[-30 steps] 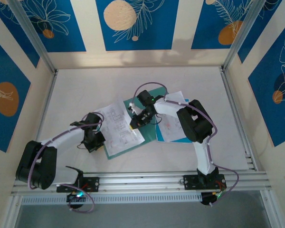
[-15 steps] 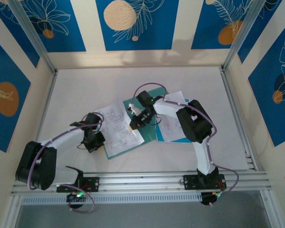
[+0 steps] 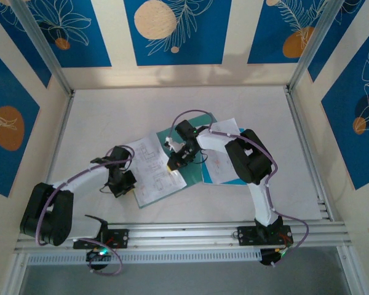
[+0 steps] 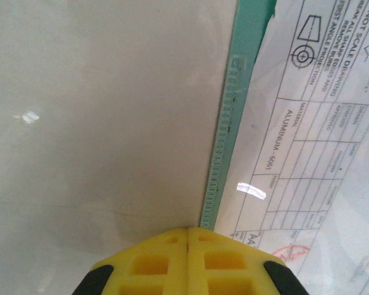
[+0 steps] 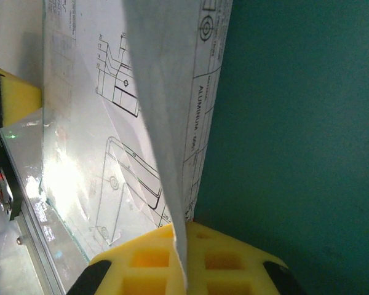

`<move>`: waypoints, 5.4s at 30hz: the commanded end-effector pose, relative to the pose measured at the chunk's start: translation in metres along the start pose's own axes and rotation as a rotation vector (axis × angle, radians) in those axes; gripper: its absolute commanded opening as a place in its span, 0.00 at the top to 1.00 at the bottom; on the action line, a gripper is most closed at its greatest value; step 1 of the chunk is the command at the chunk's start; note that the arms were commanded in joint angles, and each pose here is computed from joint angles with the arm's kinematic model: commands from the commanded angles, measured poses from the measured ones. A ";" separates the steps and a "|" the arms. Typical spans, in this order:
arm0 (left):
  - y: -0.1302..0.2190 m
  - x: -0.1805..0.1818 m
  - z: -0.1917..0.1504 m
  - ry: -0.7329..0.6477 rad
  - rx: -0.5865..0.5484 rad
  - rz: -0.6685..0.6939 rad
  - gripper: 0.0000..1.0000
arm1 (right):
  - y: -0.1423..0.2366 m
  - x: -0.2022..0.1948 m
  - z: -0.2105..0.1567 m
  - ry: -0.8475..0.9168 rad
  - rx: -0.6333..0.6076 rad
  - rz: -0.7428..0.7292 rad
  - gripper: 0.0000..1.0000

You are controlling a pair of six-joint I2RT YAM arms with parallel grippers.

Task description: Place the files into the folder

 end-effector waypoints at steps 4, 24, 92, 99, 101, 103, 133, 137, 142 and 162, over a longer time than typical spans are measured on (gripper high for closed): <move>-0.021 -0.001 0.017 0.001 -0.122 -0.024 1.00 | 0.004 0.007 -0.002 -0.028 0.019 -0.023 0.90; 0.049 -0.049 -0.031 -0.148 -0.139 -0.207 0.69 | 0.129 0.008 -0.053 -0.664 -0.342 -0.316 0.80; -0.028 -0.063 -0.069 -0.396 -0.184 0.036 0.90 | 0.026 0.008 0.017 -0.291 0.130 -0.741 0.76; -0.029 -0.063 -0.069 -0.388 -0.181 0.035 0.91 | 0.020 0.007 0.015 -0.272 0.148 -0.763 0.76; -0.028 -0.063 -0.069 -0.389 -0.183 0.034 0.91 | 0.018 0.005 0.013 -0.273 0.158 -0.769 0.76; -0.028 -0.063 -0.069 -0.388 -0.183 0.036 0.91 | 0.016 0.004 0.012 -0.272 0.162 -0.773 0.76; -0.025 -0.061 -0.069 -0.372 -0.193 0.040 0.93 | 0.004 -0.030 -0.020 -0.343 0.257 -0.839 0.81; -0.025 -0.059 -0.068 -0.371 -0.192 0.044 0.94 | 0.005 -0.032 -0.020 -0.345 0.264 -0.854 0.81; -0.025 -0.059 -0.068 -0.368 -0.194 0.044 0.94 | 0.002 -0.034 -0.021 -0.331 0.284 -0.880 0.82; -0.030 -0.049 -0.067 -0.310 -0.192 0.064 0.95 | 0.002 -0.048 -0.039 -0.287 0.361 -0.967 0.84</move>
Point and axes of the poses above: each hand's point on the last joint's axis, 136 mm out from that joint toward the fingers, its own y axis back along the fingers, its own x axis along the line the jaws close on, z = x × y, the point moved 9 cm from there along y, back along the fingers, and after that the axes turned 13 degrees about y, right-handed, at the moved point
